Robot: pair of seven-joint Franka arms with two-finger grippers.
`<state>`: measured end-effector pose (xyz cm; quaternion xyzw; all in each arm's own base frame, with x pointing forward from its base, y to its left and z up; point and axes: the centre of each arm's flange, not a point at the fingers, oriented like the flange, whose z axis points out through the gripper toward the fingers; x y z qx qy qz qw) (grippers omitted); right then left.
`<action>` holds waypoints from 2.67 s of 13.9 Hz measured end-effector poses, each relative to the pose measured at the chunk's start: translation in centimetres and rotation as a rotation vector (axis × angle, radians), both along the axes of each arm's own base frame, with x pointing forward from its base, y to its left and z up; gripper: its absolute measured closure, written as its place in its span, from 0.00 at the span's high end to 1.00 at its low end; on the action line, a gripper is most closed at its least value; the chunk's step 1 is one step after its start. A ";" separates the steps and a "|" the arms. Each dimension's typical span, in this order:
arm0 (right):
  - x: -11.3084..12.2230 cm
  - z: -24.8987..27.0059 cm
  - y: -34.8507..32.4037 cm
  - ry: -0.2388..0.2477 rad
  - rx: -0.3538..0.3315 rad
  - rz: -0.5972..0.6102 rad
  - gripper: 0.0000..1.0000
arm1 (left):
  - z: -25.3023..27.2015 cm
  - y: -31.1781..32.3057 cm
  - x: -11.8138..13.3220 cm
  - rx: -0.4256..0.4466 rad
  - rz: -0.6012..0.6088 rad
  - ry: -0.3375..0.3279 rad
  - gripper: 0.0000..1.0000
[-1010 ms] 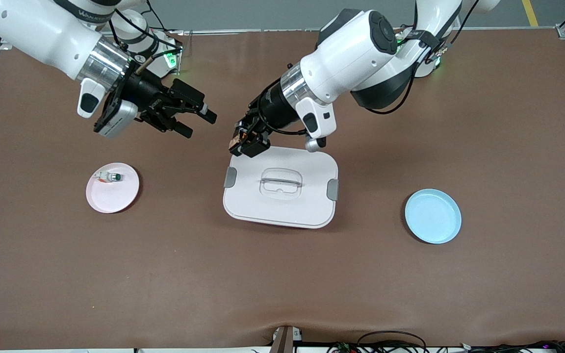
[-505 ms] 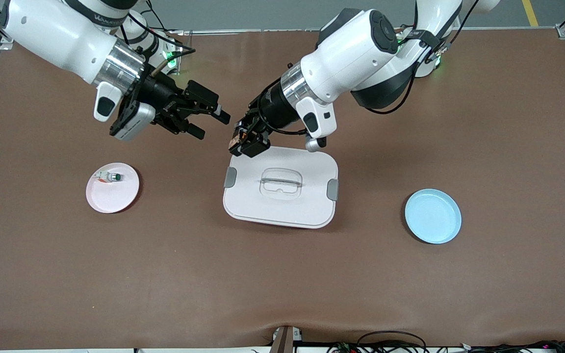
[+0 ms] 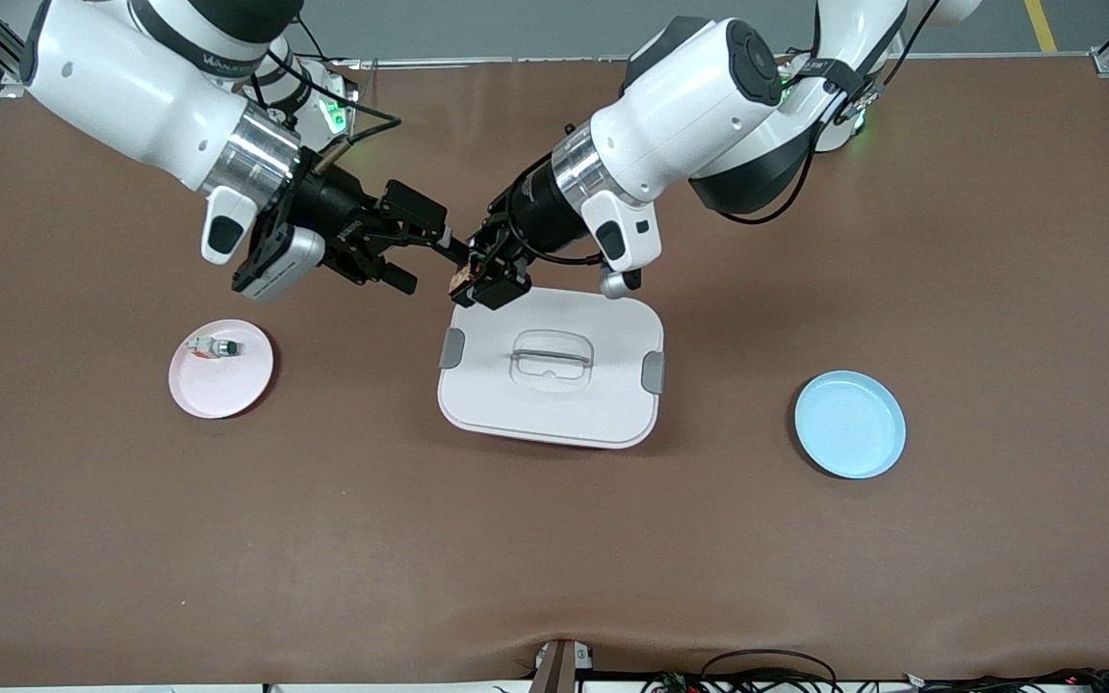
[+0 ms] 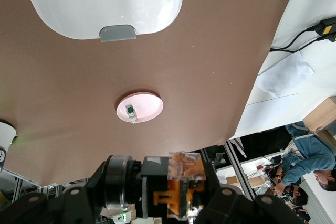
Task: Transfer orange switch to right arm and place
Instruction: 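Hold the switch above the box while the right gripper reaches it, then close the right gripper on the orange switch beside the left gripper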
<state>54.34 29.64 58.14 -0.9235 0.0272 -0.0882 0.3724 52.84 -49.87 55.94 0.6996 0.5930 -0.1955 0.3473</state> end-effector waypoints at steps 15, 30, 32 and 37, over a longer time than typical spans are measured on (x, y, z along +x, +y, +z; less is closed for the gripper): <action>0.0 -1.2 2.5 -0.016 -0.035 0.024 1.00 | 0.1 0.3 0.3 -0.001 0.006 -0.002 0.72; 0.8 -0.4 4.3 -0.075 -0.082 0.058 0.42 | 0.0 0.3 0.4 -0.002 0.009 -0.003 0.72; 0.8 -0.4 4.3 -0.075 -0.082 0.058 0.42 | 0.0 0.3 0.4 -0.001 0.009 -0.003 0.72; 0.8 -0.5 4.3 -0.073 -0.080 0.056 0.42 | 0.0 0.3 0.4 -0.001 0.009 -0.003 0.72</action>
